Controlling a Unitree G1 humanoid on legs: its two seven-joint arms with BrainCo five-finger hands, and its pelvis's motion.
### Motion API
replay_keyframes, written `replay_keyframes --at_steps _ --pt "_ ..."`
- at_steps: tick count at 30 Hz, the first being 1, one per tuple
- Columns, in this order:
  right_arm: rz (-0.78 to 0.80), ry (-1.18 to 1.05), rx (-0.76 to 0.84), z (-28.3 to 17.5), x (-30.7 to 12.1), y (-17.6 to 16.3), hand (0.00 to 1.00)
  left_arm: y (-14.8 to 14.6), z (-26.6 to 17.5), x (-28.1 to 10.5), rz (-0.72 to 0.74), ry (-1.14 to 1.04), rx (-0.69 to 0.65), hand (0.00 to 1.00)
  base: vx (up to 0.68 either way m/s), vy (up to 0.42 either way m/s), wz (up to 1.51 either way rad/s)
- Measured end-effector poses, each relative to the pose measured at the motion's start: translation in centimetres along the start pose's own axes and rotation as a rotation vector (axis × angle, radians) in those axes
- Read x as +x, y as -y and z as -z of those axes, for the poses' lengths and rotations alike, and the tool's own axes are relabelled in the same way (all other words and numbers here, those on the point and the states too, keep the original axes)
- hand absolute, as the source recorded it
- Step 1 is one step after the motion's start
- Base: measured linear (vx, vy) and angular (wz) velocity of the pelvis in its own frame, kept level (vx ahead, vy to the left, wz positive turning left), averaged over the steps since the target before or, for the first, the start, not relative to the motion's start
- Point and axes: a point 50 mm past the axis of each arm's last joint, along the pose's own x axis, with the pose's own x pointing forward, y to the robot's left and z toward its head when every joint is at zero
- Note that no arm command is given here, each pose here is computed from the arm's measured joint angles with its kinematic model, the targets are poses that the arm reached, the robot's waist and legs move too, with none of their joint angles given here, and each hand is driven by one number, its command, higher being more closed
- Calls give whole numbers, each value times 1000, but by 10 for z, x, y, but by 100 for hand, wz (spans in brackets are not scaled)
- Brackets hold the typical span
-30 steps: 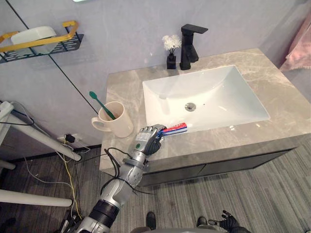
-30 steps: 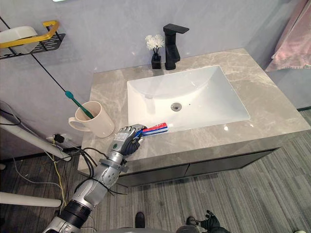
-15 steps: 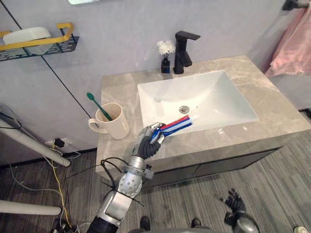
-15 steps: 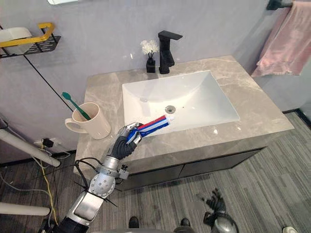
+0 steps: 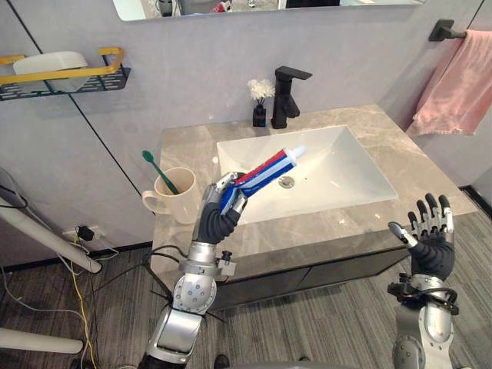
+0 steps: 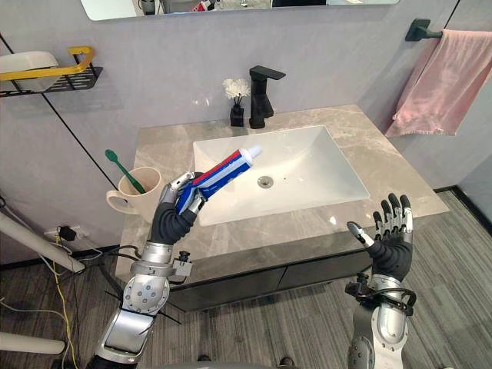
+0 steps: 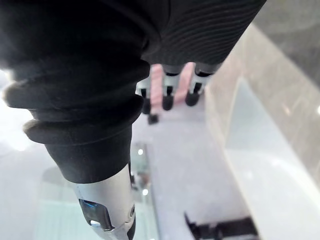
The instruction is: Organize washtable
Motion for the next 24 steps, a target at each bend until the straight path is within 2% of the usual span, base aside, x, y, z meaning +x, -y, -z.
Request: replay_keyframes --at_steps 5,10,19,24 --pt "-233 14 216 -5 0 -39 0 6 -3 -1 29 17 14 100 -31 -7 2" --pt "-399 -15 425 -1 3 -78 0 18 -5 1 84 42 6 100 -33 -4 3" --pt "-465 -225 682 32 -1 -113 0 36 -4 4 134 52 -19 100 -22 -6 6" --pt "-511 -285 731 39 -2 -127 0 46 0 0 172 30 -29 100 -22 -9 8"
